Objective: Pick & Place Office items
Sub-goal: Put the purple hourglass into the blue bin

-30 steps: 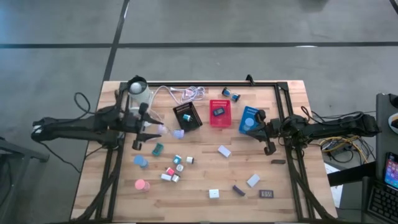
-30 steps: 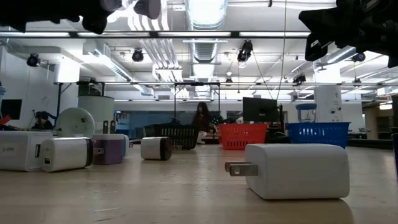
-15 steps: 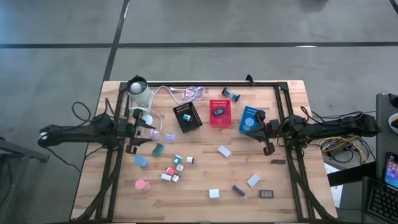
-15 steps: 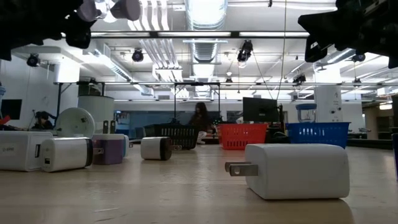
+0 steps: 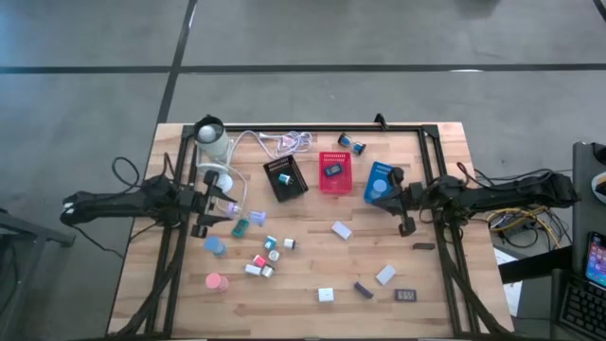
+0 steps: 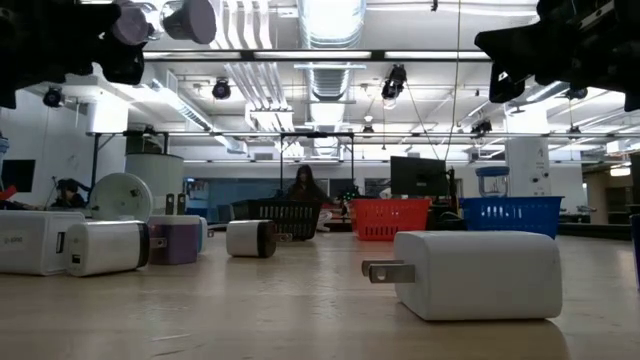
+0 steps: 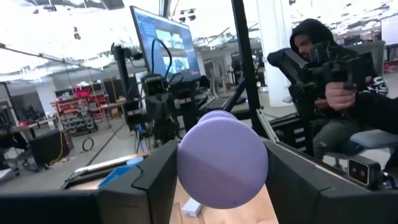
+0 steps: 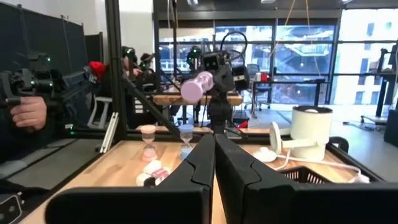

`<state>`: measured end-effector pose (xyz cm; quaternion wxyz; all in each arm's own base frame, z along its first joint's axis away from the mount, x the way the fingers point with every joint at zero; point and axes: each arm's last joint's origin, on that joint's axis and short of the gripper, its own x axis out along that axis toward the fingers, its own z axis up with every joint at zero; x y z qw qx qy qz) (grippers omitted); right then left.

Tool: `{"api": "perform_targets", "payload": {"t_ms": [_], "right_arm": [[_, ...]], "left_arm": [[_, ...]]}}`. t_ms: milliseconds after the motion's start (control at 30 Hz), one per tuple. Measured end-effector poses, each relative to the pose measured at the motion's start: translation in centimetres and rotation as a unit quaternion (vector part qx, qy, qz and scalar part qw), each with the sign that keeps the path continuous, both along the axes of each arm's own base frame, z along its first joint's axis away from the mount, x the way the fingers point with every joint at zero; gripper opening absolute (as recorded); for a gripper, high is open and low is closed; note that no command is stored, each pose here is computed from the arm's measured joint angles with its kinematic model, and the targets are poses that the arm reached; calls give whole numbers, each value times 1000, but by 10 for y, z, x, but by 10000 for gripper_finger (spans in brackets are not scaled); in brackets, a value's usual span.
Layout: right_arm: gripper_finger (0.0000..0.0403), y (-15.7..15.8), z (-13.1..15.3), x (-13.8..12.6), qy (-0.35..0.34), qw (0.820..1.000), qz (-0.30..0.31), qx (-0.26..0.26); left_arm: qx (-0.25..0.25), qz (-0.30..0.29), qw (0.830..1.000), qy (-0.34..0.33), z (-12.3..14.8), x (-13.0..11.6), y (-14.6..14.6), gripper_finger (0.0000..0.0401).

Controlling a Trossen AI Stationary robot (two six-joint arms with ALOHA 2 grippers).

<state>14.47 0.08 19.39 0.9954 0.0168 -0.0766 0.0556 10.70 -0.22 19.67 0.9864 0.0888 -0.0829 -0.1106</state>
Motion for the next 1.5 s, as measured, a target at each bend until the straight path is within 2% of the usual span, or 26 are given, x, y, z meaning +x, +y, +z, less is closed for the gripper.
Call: {"api": "perform_targets", "payload": {"t_ms": [200, 400, 600, 800, 967, 1167, 1367, 1500], "right_arm": [[8, 0, -2, 2, 7, 1000, -2, -9], [8, -2, 6, 11, 11, 999, -39, -19], [31, 1, 18, 44, 84, 991, -56, -89], [100, 7, 55, 91, 108, 977, -44, -177], [169, 19, 88, 122, 111, 957, -29, -266], [241, 34, 120, 152, 126, 929, -91, -335], [286, 51, 136, 177, 141, 893, -127, -407], [302, 58, 138, 193, 170, 865, -173, -440]], "left_arm": [[-1, 0, 1000, -3, 1, 0, 0, 204], [-34, -5, 999, -12, 14, -1, 0, 204], [-62, 22, 998, -24, 24, 1, 2, 204], [-73, 24, 997, -26, 39, 5, 2, 204], [-100, 48, 993, -28, 53, 9, 4, 204], [-131, 101, 985, -58, 71, 15, 8, 204], [-150, 97, 982, -55, 84, 21, 9, 204], [-162, 95, 981, -48, 91, 28, 9, 204]]}}
